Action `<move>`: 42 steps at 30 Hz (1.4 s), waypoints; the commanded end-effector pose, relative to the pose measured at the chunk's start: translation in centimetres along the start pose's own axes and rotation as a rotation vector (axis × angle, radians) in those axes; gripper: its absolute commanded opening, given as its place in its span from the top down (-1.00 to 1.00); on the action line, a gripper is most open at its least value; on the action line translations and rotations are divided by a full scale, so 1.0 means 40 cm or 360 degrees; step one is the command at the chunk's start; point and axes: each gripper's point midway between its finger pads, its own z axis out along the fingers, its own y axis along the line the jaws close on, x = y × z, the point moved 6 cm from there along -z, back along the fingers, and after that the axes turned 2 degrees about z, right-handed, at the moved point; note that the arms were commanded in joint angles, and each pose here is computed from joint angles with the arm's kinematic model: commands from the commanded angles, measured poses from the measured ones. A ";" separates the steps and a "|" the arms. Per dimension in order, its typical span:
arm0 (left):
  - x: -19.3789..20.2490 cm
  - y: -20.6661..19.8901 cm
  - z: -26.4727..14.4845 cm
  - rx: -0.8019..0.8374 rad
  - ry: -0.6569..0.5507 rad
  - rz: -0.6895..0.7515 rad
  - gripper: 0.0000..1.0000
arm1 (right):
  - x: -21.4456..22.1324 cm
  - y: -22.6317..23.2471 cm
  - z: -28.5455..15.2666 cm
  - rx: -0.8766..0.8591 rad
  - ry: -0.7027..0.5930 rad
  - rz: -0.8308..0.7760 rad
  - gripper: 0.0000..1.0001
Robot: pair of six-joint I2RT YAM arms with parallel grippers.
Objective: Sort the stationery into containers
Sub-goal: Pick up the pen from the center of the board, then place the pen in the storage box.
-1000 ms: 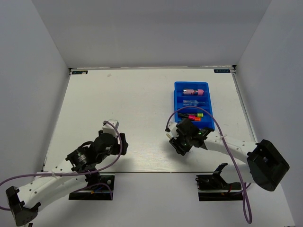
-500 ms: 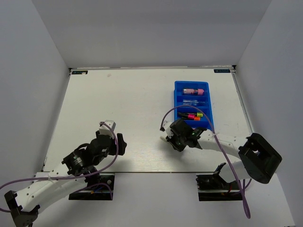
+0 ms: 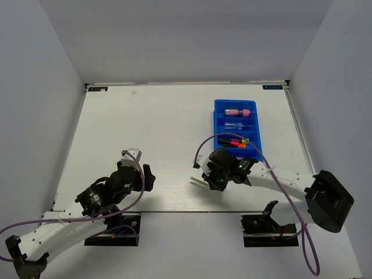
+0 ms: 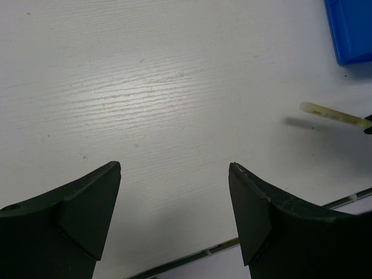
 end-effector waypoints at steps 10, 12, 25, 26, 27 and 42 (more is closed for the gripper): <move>-0.003 -0.012 0.003 0.0034 0.0024 0.0022 -0.70 | -0.252 -0.032 -0.223 0.0223 -0.0386 -0.0373 1.00; 0.000 -0.010 0.000 0.0035 0.0032 0.0031 -0.70 | -0.271 -0.085 -0.261 0.0489 -0.0388 -0.0370 1.00; -0.011 -0.020 -0.004 0.0087 0.0013 0.0053 -0.70 | -0.134 -0.256 -0.414 0.1204 -0.0124 -0.0553 1.00; -0.009 -0.019 -0.004 0.0086 0.0020 0.0055 -0.70 | -0.125 -0.263 -0.413 0.1186 -0.0083 -0.0583 1.00; -0.010 -0.020 -0.004 0.0087 0.0013 0.0048 -0.70 | -0.100 -0.266 -0.412 0.1149 0.0004 -0.0575 1.00; 0.004 -0.023 0.000 0.0113 0.0047 0.0054 -0.70 | -0.020 -0.264 -0.339 0.0357 0.0243 -0.1067 1.00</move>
